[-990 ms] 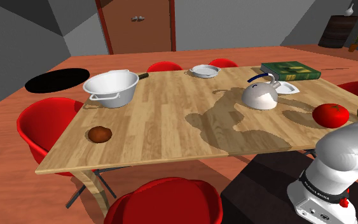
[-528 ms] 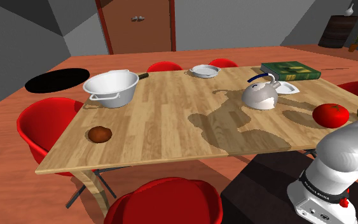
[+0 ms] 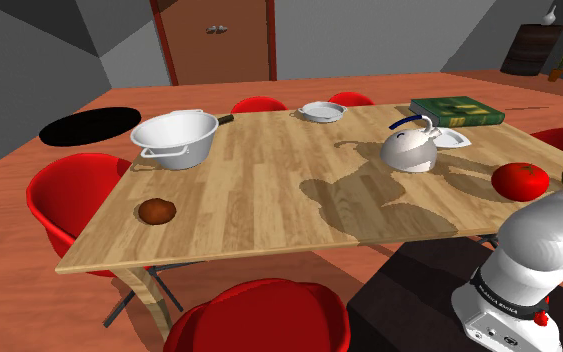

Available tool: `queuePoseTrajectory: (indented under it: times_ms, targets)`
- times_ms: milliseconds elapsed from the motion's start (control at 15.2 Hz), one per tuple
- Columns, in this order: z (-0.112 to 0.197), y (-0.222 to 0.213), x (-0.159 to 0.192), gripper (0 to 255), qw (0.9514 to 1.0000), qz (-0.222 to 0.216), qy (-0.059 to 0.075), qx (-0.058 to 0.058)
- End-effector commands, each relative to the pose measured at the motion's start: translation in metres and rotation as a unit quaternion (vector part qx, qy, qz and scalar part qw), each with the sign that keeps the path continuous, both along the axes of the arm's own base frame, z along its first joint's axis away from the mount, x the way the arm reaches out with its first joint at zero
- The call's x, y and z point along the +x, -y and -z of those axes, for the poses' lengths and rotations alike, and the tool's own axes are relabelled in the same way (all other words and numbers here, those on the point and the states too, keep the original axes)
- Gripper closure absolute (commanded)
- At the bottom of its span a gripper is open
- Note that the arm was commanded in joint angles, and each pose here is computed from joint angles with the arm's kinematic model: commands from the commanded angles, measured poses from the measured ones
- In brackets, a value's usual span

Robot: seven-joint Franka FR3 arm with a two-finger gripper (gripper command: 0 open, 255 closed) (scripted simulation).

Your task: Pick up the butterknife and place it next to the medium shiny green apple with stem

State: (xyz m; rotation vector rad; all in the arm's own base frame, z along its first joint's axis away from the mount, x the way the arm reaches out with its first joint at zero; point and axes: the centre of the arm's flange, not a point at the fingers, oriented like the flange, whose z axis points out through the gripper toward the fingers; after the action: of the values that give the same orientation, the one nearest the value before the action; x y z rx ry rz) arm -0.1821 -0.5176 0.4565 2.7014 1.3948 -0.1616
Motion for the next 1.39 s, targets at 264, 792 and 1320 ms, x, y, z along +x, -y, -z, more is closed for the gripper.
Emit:
queuePoseTrajectory:
  times_ms: [264, 792, 1320]
  targets:
    - [0.033, 0.0, 0.001, 255, 1.0, 0.0, 0.0, 0.0]
    - [0.075, 0.0, 0.001, 255, 1.0, 0.0, 0.0, 0.0]
    - [0.095, 0.0, 0.001, 255, 1.0, 0.0, 0.0, 0.0]
